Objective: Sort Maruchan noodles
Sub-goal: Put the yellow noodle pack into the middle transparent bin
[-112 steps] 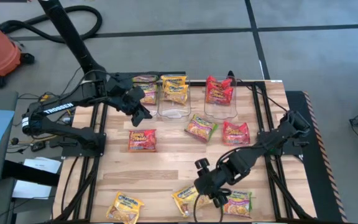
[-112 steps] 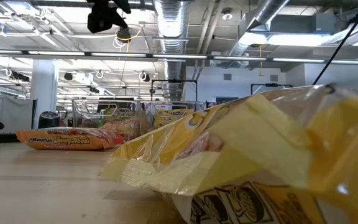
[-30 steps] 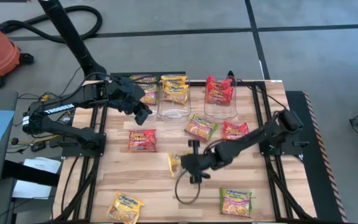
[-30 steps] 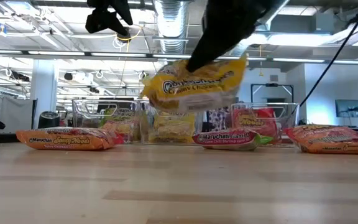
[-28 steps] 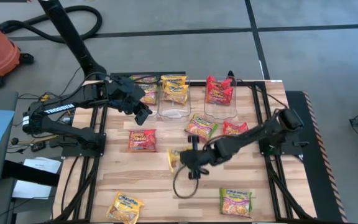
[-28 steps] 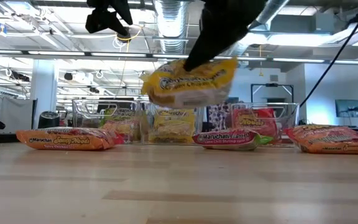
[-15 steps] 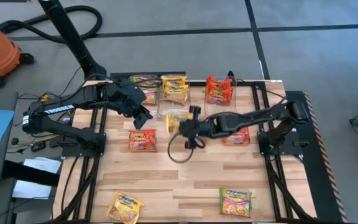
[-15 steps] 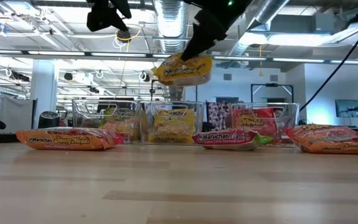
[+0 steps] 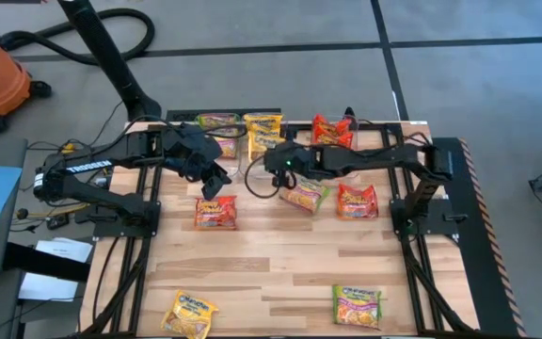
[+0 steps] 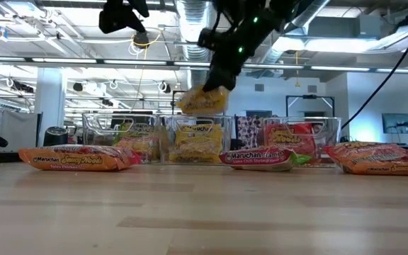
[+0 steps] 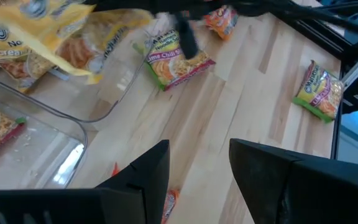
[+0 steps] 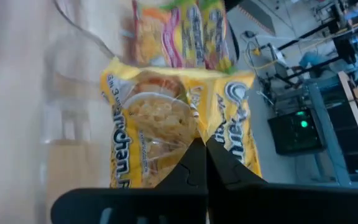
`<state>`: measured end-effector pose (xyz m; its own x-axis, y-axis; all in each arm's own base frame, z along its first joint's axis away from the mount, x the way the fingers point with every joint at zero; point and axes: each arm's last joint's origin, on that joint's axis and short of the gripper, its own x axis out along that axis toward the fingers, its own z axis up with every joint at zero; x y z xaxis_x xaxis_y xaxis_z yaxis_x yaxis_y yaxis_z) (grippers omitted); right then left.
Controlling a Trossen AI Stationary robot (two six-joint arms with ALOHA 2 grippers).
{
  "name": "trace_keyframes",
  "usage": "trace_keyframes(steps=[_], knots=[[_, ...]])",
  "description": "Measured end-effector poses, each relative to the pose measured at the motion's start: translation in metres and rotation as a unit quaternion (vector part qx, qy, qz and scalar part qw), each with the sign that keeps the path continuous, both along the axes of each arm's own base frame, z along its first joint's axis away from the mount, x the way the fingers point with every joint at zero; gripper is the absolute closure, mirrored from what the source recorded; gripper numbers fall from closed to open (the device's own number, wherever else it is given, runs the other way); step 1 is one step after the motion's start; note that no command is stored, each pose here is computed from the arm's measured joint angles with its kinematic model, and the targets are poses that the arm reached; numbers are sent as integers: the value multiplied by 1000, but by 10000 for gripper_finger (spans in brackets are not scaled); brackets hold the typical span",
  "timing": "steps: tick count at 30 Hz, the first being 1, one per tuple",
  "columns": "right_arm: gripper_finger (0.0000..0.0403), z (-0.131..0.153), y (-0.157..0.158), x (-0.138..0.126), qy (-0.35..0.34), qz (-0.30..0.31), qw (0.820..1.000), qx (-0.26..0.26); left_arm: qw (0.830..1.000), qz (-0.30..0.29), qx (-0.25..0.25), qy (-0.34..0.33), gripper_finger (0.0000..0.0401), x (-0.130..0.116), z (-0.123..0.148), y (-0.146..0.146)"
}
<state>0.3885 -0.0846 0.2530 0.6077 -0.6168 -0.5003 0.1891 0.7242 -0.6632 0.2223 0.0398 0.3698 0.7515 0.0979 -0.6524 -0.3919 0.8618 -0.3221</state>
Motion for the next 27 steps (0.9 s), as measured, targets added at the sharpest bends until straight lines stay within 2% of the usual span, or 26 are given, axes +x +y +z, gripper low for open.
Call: trace_keyframes(steps=[6,12,16,19,22,27], knots=[[399,-25,-25,10,23,0,1000,-15,1000,-3,1,-1,248,0,0,-2],[399,-45,-37,17,46,-6,999,-7,1000,-3,1,-1,248,0,0,-2],[399,-51,-44,28,38,14,999,12,1000,-2,1,-1,248,0,0,-1],[398,-53,-50,36,43,8,999,4,1000,-2,2,-1,248,0,0,-1],[393,-54,-54,41,55,1,998,17,1000,-1,1,1,248,0,0,-1],[396,-51,-55,41,79,-10,997,17,1000,-2,0,1,248,0,0,-2]])
